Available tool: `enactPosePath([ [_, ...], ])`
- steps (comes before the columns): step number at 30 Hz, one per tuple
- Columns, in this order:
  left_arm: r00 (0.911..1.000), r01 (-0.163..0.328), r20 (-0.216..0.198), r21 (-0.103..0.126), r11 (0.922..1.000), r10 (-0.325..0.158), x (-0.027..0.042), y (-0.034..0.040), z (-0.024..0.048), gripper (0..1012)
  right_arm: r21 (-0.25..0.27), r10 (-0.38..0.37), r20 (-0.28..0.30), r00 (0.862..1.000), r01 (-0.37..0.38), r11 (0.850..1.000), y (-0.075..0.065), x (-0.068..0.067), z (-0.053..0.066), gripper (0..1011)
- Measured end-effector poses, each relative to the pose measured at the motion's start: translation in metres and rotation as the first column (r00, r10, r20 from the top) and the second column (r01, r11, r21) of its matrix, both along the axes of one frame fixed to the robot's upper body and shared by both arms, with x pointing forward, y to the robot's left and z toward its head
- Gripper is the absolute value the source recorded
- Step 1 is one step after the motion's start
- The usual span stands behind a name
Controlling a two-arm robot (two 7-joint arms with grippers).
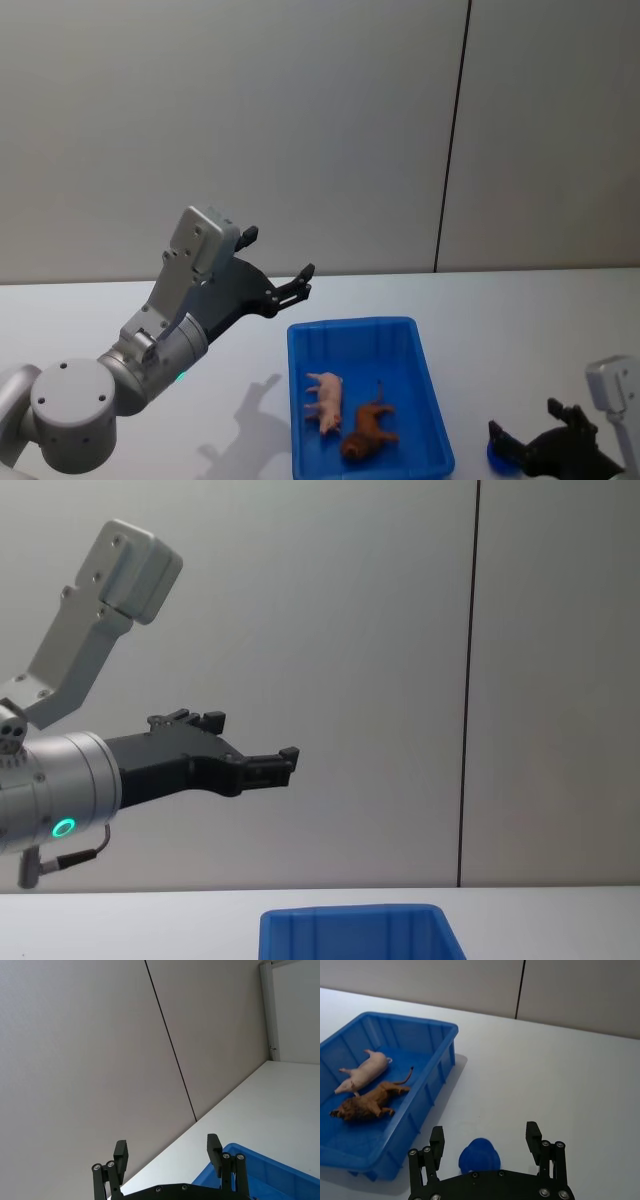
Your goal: Pick up the two dolls from the table and place them into the box.
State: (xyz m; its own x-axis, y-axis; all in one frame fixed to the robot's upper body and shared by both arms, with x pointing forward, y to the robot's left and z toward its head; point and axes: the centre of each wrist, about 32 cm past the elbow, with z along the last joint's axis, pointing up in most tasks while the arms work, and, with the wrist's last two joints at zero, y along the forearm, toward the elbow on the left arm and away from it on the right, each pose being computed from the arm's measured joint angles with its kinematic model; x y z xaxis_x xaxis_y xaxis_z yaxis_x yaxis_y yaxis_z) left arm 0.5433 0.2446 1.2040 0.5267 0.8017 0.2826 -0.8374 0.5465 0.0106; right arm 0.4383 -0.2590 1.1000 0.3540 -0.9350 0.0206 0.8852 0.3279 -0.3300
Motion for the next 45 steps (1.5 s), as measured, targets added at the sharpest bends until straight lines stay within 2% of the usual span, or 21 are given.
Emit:
enactPosePath([
  [6, 1.0, 0.0, 0.0, 0.0, 1.0, 0.0, -0.0001, -0.0001, 0.0, 1001, -0.01, 0.013, -0.038, 0.999, -0.014, 1.0, 0.002, -0.003, -0.012, 1001],
  [27, 1.0, -0.001, 0.0, 0.0, 1.0, 0.001, -0.0001, -0.0001, 0.0, 1001, -0.033, 0.018, -0.092, 0.996, -0.021, 0.999, 0.004, -0.001, -0.033, 1001],
  [33, 1.0, -0.001, 0.0, 0.0, 1.0, 0.001, -0.0001, -0.0001, -0.0001, 1001, -0.031, 0.022, -0.095, 0.995, -0.025, 0.999, 0.004, 0.001, -0.036, 868],
  [35, 1.0, -0.001, 0.0, 0.0, 1.0, 0.001, -0.0001, 0.0, 0.0, 1001, -0.03, 0.023, -0.096, 0.995, -0.026, 0.999, 0.003, 0.001, -0.038, 781],
  [36, 1.0, -0.001, 0.0, 0.0, 1.0, 0.001, -0.0001, -0.0001, -0.0001, 1001, -0.029, 0.023, -0.097, 0.995, -0.026, 0.999, 0.003, 0.002, -0.038, 781],
  [39, 1.0, 0.0, 0.0, 0.0, 1.0, 0.0, -0.0001, 0.0, -0.0001, 1001, -0.028, 0.023, -0.099, 0.995, -0.026, 0.999, 0.002, 0.003, -0.04, 675],
  [40, 1.0, -0.001, 0.0, 0.0, 1.0, 0.001, -0.0001, 0.0, -0.0001, 1001, -0.028, 0.023, -0.099, 0.995, -0.026, 0.999, 0.002, 0.003, -0.04, 675],
  [42, 1.0, 0.0, 0.0, 0.0, 1.0, 0.0, -0.0001, 0.0, -0.0001, 1001, -0.027, 0.022, -0.101, 0.995, -0.025, 0.999, 0.001, 0.004, -0.041, 566],
  [45, 1.0, -0.001, 0.0, 0.0, 1.0, 0.001, -0.0001, -0.0001, -0.0001, 1001, -0.027, 0.021, -0.101, 0.995, -0.024, 0.999, 0.001, 0.005, -0.042, 510],
])
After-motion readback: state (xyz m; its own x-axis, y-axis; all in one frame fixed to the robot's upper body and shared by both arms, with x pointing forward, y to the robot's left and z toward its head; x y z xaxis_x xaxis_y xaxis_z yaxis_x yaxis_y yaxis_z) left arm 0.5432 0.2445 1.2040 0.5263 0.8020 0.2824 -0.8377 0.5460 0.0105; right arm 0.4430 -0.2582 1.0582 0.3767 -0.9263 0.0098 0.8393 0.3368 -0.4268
